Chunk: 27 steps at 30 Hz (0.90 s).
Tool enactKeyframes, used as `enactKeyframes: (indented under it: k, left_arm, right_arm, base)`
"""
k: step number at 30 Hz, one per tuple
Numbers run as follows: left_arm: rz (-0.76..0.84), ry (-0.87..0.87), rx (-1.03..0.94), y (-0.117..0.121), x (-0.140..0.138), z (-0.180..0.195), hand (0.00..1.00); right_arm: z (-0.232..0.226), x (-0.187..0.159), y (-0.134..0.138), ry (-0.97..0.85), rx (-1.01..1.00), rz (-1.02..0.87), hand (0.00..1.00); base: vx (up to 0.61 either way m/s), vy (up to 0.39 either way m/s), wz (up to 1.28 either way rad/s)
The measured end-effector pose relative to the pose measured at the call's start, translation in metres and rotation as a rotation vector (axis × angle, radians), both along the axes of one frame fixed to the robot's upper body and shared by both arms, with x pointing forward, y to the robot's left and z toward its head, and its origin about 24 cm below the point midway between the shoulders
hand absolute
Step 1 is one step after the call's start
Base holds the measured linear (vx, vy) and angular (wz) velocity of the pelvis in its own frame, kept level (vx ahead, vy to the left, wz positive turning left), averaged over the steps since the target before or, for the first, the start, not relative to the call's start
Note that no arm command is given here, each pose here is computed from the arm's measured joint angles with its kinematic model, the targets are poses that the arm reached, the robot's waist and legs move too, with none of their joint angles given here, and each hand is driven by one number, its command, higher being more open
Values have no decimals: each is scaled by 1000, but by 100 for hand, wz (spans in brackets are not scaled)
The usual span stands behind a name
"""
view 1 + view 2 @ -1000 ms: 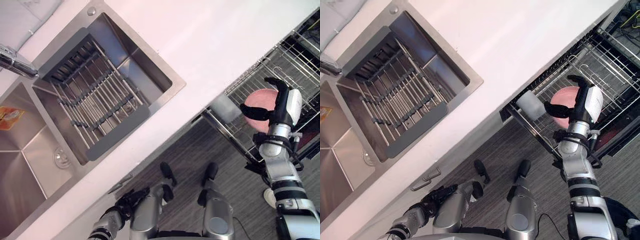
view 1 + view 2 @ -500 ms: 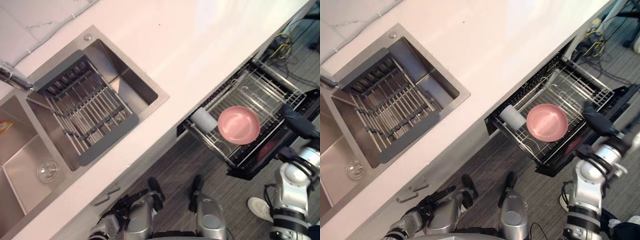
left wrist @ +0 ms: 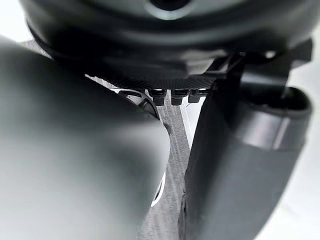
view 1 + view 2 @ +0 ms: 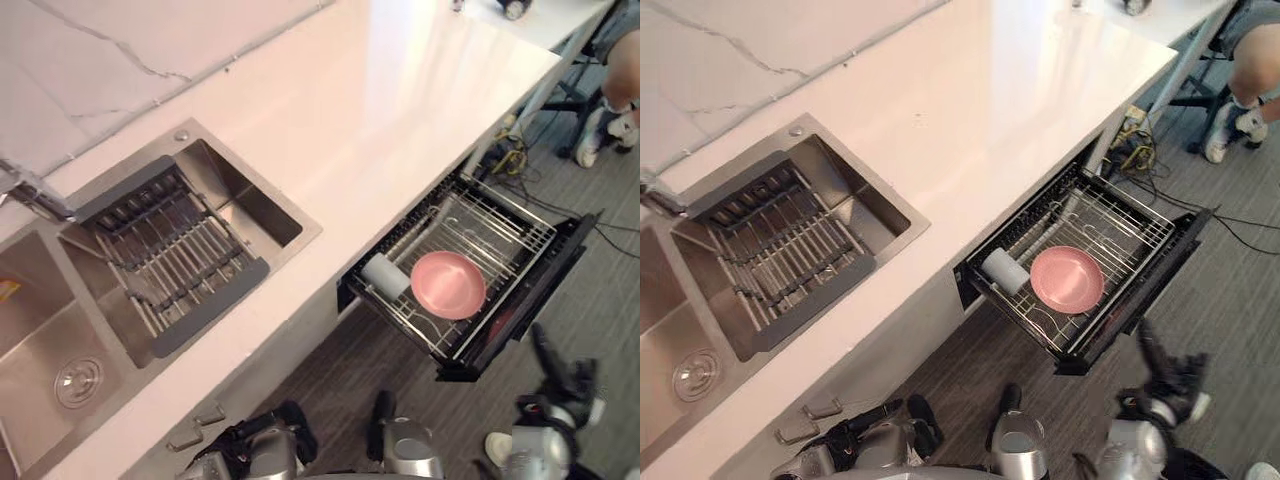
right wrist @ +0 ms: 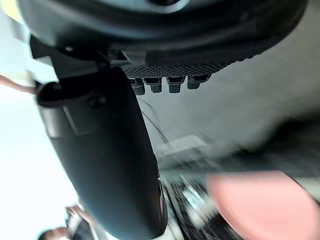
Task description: Walk over to the sink, pick up the cup, carry it to the dishwasher, place the cup inside the dishwasher, then close the dishwasher door
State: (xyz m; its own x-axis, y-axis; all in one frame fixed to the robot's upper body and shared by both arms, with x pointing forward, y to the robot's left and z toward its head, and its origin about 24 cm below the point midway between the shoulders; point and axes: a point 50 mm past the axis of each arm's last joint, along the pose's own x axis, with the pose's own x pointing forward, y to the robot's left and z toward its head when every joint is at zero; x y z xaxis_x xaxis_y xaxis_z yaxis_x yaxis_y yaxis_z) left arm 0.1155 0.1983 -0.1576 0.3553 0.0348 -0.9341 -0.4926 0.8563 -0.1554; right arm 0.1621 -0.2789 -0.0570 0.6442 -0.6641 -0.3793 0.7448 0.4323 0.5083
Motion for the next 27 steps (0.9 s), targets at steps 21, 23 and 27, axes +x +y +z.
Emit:
enactKeyframes:
  k: [21, 23, 27]
  left_arm:
    - [80, 3, -63, -2, -35, -7, 100]
    - [79, -4, -67, -4, -34, -7, 100]
    - [93, -33, -83, -5, -33, -7, 100]
  right_arm:
    - [8, 48, -5, -87, 84, 106, 100]
    - [12, 60, -6, -99, 87, 135, 100]
    - [28, 89, 0, -150, 87, 216, 100]
  base:
    - [-19, 31, 27]
    - [-22, 4, 13]
    - [-1, -13, 11]
